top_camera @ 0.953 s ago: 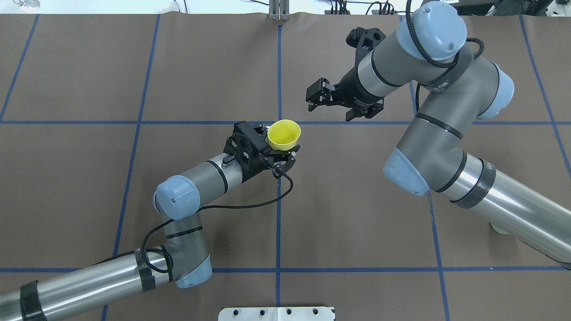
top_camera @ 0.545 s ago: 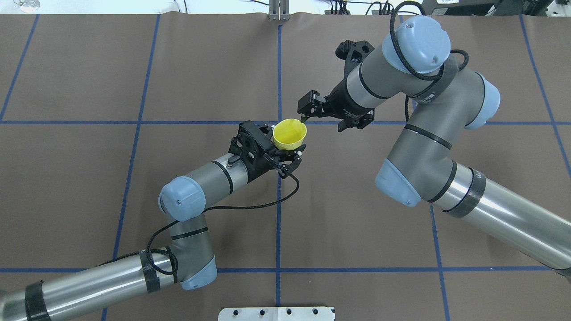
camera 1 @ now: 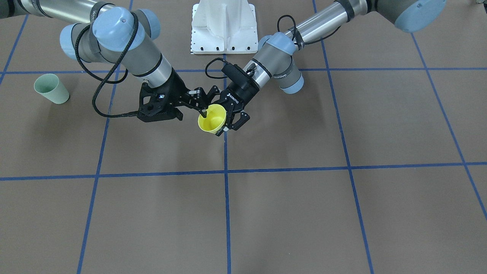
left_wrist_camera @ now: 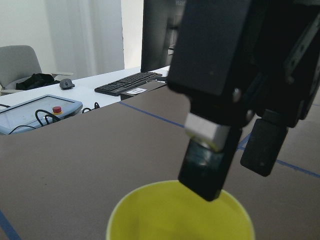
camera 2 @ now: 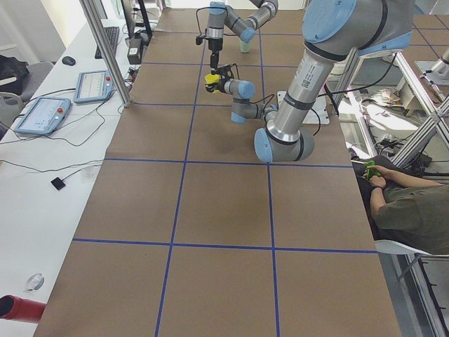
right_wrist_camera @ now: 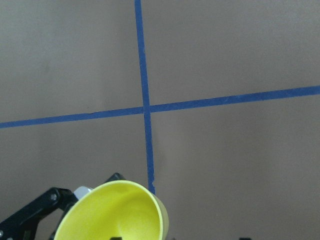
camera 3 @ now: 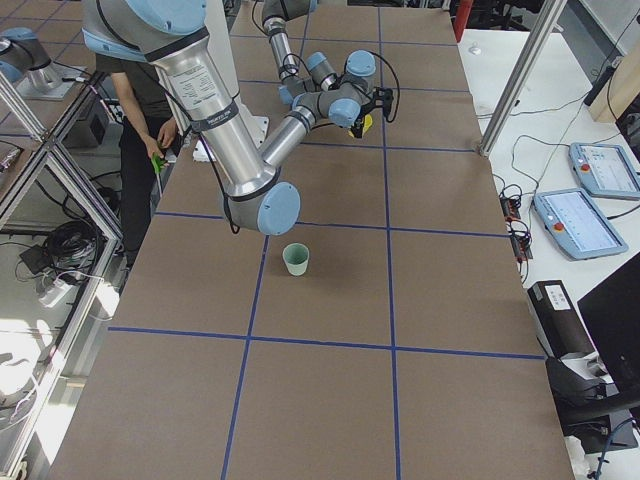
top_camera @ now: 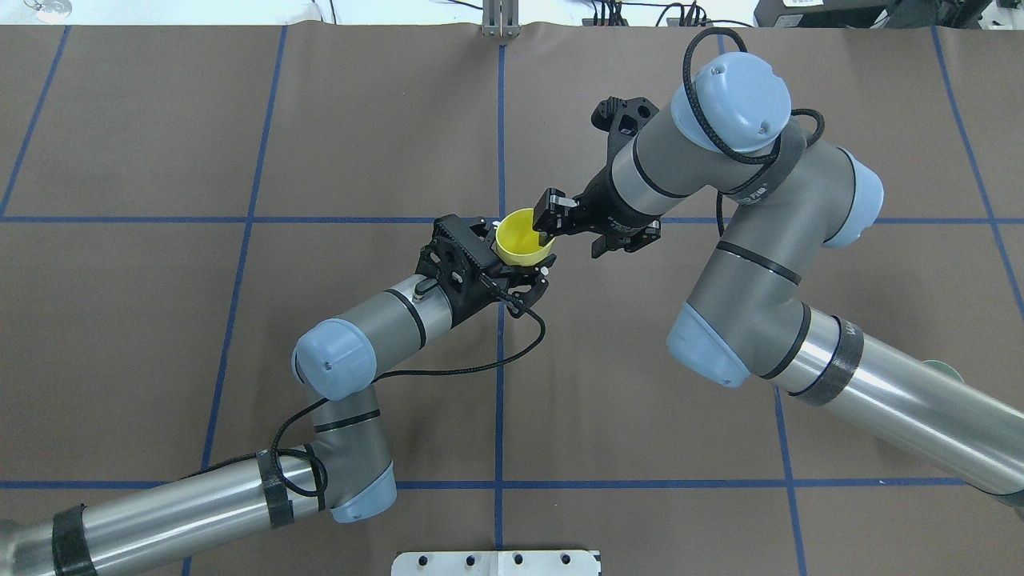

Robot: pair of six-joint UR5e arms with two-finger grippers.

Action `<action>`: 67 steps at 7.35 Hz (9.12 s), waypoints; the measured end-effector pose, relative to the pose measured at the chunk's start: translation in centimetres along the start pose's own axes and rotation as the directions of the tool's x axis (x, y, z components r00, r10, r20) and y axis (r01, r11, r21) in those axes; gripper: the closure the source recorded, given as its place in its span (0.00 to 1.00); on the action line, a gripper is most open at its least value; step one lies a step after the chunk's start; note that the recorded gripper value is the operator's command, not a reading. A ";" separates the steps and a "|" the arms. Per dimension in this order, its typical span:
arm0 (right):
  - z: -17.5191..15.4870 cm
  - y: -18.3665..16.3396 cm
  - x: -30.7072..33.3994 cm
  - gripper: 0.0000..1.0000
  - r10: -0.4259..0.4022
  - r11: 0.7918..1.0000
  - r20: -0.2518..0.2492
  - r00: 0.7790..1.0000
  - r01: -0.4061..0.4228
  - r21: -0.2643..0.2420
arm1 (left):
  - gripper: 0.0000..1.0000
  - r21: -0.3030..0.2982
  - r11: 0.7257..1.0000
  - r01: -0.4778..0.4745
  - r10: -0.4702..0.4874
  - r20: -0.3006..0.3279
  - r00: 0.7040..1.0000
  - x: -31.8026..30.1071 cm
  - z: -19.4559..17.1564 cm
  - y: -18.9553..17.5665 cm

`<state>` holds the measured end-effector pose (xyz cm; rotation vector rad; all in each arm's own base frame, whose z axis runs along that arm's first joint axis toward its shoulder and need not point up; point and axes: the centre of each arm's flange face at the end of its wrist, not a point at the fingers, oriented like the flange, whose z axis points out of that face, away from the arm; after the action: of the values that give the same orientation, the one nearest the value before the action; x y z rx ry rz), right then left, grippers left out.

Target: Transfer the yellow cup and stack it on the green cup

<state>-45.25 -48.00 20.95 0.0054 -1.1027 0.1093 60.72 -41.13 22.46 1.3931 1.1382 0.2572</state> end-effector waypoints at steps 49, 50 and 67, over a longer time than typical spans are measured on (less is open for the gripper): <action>-23.0 8.2 43.5 1.00 -0.076 0.995 -0.251 0.965 0.090 0.044 | 0.01 -0.385 0.763 0.519 -0.225 0.595 0.771 -35.8 -0.8 -8.5; -22.8 8.5 43.7 1.00 -0.089 0.994 -0.254 0.963 0.100 0.031 | 0.01 -0.425 0.702 0.572 -0.242 0.613 0.752 -37.9 -2.0 -9.4; -17.2 9.8 44.0 0.00 -0.211 0.977 -0.274 0.938 0.202 -0.062 | 0.01 -0.454 0.618 0.642 -0.324 0.597 0.734 -40.2 -5.3 -12.0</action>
<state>-11.17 -33.47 51.82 0.0745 -0.8145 -0.0954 31.70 -70.24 32.42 0.4289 0.8624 -0.1044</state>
